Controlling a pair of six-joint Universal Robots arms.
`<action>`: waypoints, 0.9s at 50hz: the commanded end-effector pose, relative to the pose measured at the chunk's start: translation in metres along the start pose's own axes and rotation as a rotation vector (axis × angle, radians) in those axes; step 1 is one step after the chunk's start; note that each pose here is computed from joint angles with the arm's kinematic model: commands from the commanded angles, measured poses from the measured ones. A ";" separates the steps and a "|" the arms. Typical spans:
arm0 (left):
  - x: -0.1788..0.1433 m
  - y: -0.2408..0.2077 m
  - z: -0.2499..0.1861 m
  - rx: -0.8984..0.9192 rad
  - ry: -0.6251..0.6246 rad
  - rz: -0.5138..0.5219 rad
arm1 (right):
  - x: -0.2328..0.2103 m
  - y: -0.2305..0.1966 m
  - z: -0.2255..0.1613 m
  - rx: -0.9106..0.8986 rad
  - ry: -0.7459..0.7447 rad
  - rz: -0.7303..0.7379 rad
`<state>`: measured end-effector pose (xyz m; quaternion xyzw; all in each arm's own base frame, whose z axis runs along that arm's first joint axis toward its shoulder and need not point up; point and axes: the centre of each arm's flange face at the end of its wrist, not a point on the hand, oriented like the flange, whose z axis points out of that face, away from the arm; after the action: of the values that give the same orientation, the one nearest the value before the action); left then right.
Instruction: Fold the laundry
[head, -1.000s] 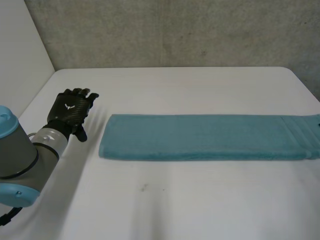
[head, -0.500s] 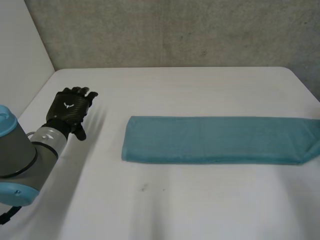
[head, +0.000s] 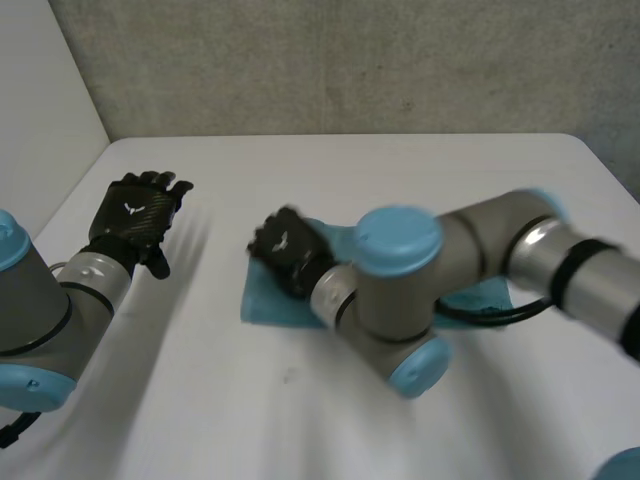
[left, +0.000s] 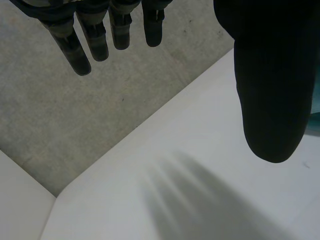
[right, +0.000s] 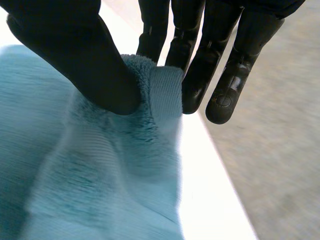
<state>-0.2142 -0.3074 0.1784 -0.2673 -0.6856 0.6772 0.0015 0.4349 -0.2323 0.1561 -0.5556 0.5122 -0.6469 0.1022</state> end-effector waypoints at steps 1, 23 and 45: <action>0.002 -0.001 -0.001 0.002 0.007 0.001 | -0.051 0.014 0.009 -0.028 -0.075 -0.103; 0.084 -0.060 -0.005 0.210 0.218 -0.002 | 0.103 0.030 -0.073 -0.221 0.299 0.350; 0.136 -0.019 0.015 0.098 0.287 0.002 | 0.109 0.154 -0.129 -0.445 0.333 0.557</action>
<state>-0.3549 -0.2661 0.1531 -0.3762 -0.6222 0.6728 0.1364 0.2294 -0.2968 0.1400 -0.3008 0.7723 -0.5544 0.0752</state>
